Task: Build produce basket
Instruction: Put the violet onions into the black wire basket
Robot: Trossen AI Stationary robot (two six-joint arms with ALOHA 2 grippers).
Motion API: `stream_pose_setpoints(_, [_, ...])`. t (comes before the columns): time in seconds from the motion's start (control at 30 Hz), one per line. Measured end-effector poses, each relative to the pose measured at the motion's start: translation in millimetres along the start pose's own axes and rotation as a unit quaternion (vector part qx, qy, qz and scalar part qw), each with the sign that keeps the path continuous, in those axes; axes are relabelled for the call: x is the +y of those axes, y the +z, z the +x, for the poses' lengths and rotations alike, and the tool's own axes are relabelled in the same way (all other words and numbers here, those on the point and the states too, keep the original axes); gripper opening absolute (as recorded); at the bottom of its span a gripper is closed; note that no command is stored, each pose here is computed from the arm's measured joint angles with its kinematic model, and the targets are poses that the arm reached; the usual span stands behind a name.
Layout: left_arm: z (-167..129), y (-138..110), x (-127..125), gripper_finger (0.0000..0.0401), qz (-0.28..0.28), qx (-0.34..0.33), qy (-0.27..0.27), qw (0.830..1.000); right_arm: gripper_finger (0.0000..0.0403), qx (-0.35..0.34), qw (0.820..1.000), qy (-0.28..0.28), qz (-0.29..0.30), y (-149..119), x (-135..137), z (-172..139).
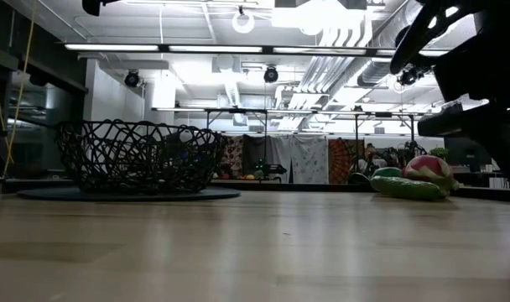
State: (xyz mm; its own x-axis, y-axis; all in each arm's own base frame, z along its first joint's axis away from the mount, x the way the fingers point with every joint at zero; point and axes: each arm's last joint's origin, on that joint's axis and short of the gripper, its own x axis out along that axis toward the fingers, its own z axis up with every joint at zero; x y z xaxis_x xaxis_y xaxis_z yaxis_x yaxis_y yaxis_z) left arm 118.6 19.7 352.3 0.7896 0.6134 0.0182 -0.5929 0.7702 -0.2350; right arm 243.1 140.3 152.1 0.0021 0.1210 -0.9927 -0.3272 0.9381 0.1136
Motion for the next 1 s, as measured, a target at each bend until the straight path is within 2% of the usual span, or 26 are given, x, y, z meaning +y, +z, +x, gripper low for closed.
stream_pose_setpoints(0.23, [0.0,0.0,0.0,0.0269,0.0,0.0,0.0,1.0,0.0025,-0.002,1.0,-0.011,0.0,0.3,-0.6,0.3])
stream_pose_setpoints(0.3, [0.0,0.0,0.0,0.0269,0.0,0.0,0.0,1.0,0.0008,-0.002,1.0,-0.01,0.001,0.2,-0.9,-0.1])
stream_pose_setpoints(0.6, [-0.1,0.0,0.0,0.0269,0.0,0.0,0.0,1.0,0.0005,-0.01,1.0,-0.018,0.014,-11.9,-1.3,-23.9])
stream_pose_setpoints(1.0, [-0.1,0.1,0.1,0.0269,0.0,0.0,0.001,1.0,0.0001,-0.05,0.993,-0.061,0.088,-59.7,-20.6,-105.0])
